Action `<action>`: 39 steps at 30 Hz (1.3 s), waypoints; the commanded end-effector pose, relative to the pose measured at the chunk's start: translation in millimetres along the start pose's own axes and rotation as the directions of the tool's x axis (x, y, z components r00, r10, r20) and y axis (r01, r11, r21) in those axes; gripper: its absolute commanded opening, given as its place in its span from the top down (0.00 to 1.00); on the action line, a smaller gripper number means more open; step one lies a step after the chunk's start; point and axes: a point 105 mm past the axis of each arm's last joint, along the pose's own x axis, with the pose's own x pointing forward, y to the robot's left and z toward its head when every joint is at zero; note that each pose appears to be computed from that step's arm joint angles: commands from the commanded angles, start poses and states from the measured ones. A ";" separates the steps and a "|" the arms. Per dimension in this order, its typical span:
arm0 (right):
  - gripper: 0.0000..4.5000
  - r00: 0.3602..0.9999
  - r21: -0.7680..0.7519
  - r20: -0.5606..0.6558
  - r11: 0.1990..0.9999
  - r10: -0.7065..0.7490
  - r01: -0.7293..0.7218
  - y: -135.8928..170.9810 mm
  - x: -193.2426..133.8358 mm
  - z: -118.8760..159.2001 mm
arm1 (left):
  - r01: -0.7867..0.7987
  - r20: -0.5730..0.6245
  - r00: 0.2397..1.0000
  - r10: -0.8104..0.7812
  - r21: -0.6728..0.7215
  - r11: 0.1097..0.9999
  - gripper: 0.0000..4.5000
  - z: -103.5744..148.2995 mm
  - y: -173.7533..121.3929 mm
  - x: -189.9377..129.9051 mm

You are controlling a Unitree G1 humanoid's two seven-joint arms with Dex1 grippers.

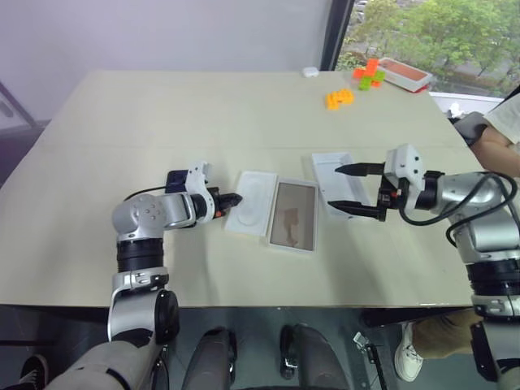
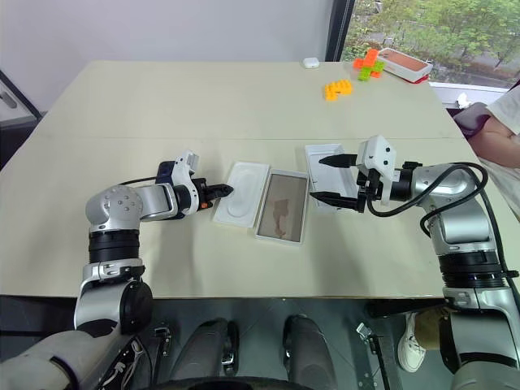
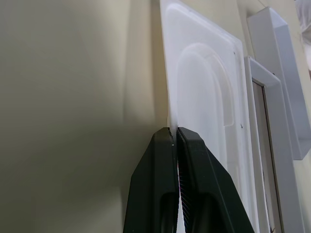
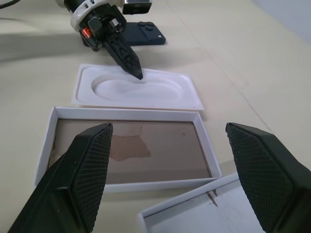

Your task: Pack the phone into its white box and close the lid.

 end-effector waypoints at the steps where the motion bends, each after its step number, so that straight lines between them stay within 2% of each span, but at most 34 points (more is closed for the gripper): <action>1: 0.13 1.000 -0.056 0.029 0.998 -0.001 0.002 -2.0 1.2 15.7 | 0.004 0.025 1.000 -0.004 -0.014 1.000 0.99 6.5 -1.0 -3.6; 8: 0.13 1.000 -0.042 0.028 0.999 0.009 -0.008 1.2 2.8 14.6 | -0.010 0.067 0.998 0.008 0.030 0.999 0.99 22.3 1.3 -17.6; 14: 0.13 0.994 0.094 0.034 0.990 0.103 -0.106 29.7 20.4 13.7 | -0.032 0.222 0.975 0.016 0.069 0.997 0.99 58.1 3.8 -39.9; 20: 0.13 0.988 0.133 0.031 0.979 0.152 -0.154 51.4 43.9 17.6 | -0.013 0.271 0.963 0.002 0.038 0.999 0.99 68.2 11.3 -53.4; 23: 0.13 0.980 0.130 -0.007 0.971 0.201 -0.199 68.8 56.0 13.8 | -0.006 0.286 0.958 0.001 0.018 1.000 0.99 71.2 18.3 -58.2; 27: 0.13 0.971 0.081 -0.114 0.976 0.212 -0.204 82.1 66.9 -7.4 | -0.010 0.309 0.951 0.001 0.029 1.000 0.99 76.8 18.3 -62.0; 30: 0.13 0.969 0.134 -0.112 0.970 0.219 -0.204 87.9 71.0 -11.7 | -0.027 0.313 0.950 0.016 0.031 0.999 0.99 77.6 20.9 -62.7; 34: 0.13 0.953 0.108 -0.204 0.973 0.223 -0.205 93.7 73.2 -29.5 | -0.032 0.307 0.952 0.020 0.034 0.999 0.99 75.3 21.6 -62.1; 37: 0.32 0.945 0.102 -0.218 0.969 0.242 -0.225 98.3 72.3 -35.7 | -0.032 0.301 0.954 0.017 0.046 0.998 1.00 72.0 18.6 -59.4; 39: 0.54 0.945 0.096 -0.216 0.968 0.247 -0.231 98.8 72.2 -35.9 | -0.037 0.303 0.953 0.021 0.046 0.998 1.00 71.7 18.1 -58.4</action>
